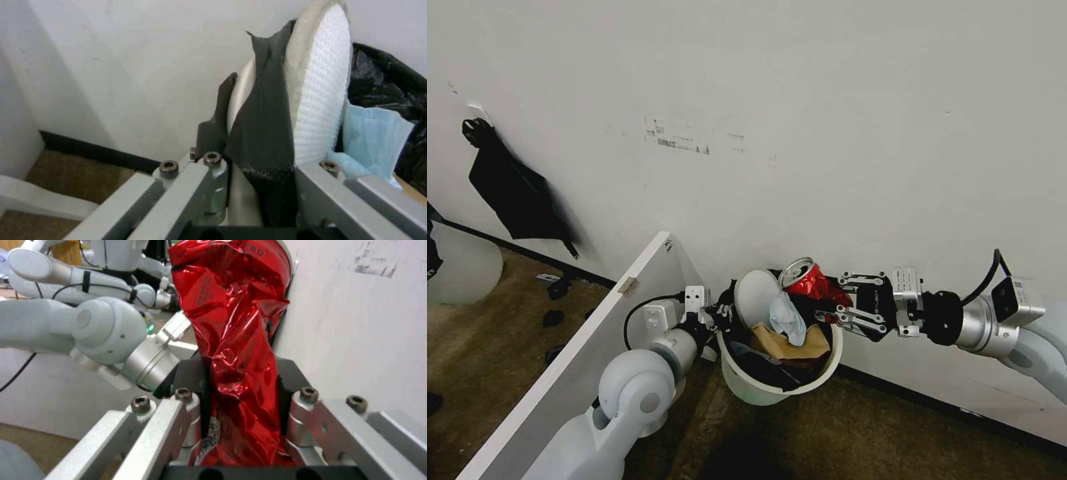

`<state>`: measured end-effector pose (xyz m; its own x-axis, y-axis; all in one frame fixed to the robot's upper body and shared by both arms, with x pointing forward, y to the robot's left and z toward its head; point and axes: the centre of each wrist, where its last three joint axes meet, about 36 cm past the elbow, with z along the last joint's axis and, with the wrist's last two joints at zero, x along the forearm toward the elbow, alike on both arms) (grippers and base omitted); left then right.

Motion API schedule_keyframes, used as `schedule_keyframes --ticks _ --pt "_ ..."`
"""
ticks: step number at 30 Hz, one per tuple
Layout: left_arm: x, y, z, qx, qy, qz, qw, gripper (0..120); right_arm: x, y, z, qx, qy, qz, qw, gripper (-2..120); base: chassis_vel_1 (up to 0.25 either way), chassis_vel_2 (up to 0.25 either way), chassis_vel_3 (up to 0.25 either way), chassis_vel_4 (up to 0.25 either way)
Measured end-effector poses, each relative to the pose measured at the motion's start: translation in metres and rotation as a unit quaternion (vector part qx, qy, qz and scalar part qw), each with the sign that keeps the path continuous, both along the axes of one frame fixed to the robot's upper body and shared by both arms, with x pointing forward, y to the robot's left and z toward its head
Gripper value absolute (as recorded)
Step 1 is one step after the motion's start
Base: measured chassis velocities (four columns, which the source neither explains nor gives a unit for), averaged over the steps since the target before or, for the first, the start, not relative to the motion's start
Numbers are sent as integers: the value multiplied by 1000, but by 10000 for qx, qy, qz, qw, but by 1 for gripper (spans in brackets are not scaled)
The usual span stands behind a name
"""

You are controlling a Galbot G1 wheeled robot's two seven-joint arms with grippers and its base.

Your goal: Pick up the trash bin and place the garbage on the floor into it.

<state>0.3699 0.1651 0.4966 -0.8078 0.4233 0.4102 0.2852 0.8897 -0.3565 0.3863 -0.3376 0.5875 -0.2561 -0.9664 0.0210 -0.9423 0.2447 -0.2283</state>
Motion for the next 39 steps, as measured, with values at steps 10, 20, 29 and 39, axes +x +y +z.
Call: schedule_keyframes --ticks 10,20,29,39 --pt "9 -10 -2 -83 46 -131 9999 4 1 -2 -1 -5 2 -22 10000 23 0 0 0 0" --pt "10 -10 -3 -97 65 -123 9999 4 -2 1 1 33 48 -276 9996 42 0 0 0 0" --pt "10 -10 -3 -106 55 -112 9999 4 -5 5 7 -224 378 -342 9984 75 0 0 0 0" --pt "8 -9 -3 -119 45 -101 9999 4 -6 8 3 -376 591 -318 9970 100 0 0 0 0"
